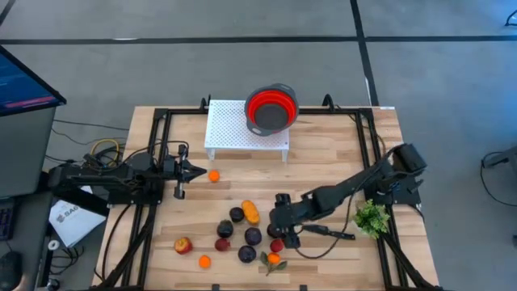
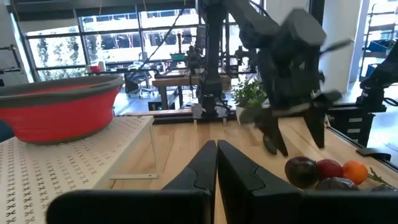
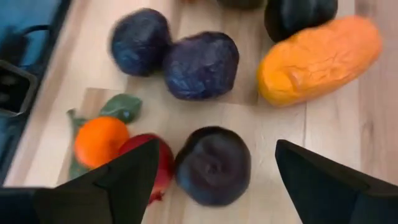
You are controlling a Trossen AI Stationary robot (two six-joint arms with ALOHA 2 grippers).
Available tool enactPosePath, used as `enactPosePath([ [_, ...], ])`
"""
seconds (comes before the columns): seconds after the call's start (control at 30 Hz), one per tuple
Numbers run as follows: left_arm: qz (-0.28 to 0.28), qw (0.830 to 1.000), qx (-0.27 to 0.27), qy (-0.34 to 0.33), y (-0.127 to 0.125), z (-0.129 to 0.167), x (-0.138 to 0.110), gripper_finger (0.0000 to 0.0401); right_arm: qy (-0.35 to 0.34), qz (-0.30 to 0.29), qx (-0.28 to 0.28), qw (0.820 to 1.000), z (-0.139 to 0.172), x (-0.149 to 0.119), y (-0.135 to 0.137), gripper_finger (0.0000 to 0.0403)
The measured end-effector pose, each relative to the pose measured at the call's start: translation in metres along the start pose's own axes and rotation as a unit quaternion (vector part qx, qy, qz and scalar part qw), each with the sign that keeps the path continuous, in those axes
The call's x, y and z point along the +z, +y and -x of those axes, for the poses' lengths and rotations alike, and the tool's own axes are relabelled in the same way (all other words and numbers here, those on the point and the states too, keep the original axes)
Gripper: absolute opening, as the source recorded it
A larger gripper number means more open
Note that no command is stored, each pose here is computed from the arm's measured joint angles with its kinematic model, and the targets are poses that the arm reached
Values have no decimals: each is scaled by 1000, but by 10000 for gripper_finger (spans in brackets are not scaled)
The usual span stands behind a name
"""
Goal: Pick & Place Fruit
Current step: Put the plum into the red strainer on the shelf
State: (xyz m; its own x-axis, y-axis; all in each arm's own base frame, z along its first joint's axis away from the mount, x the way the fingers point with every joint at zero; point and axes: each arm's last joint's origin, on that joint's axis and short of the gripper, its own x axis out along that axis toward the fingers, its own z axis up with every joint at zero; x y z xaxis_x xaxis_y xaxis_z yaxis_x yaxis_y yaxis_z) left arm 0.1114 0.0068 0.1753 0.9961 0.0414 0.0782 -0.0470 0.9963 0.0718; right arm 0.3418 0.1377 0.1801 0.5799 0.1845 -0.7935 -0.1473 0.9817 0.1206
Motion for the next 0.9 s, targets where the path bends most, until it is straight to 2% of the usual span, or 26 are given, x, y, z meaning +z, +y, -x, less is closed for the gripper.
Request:
enactPosePath([
  [0.27, 3, 1000, 0, -2, 0, 0, 0, 8, 39, -64, -16, 997, -26, -9, 1, 303],
  [0.37, 4, 1000, -2, -2, 0, 0, 0, 8, 57, -70, -30, 995, -30, -15, 2, 296],
  [0.5, 4, 1000, -3, -3, 0, 0, 1, 8, 63, -80, -53, 993, -29, -18, 3, 271],
  [0.7, 3, 1000, -3, -4, 0, 0, 1, 8, 55, -84, -75, 992, -29, -17, 1, 208],
  [0.83, 3, 1000, -3, -4, 0, 0, 1, 8, 49, -94, -78, 991, -25, -13, -4, 202],
  [0.9, 3, 1000, -2, -4, 0, 0, 1, 8, 24, -104, -72, 992, -12, 0, -7, 204],
])
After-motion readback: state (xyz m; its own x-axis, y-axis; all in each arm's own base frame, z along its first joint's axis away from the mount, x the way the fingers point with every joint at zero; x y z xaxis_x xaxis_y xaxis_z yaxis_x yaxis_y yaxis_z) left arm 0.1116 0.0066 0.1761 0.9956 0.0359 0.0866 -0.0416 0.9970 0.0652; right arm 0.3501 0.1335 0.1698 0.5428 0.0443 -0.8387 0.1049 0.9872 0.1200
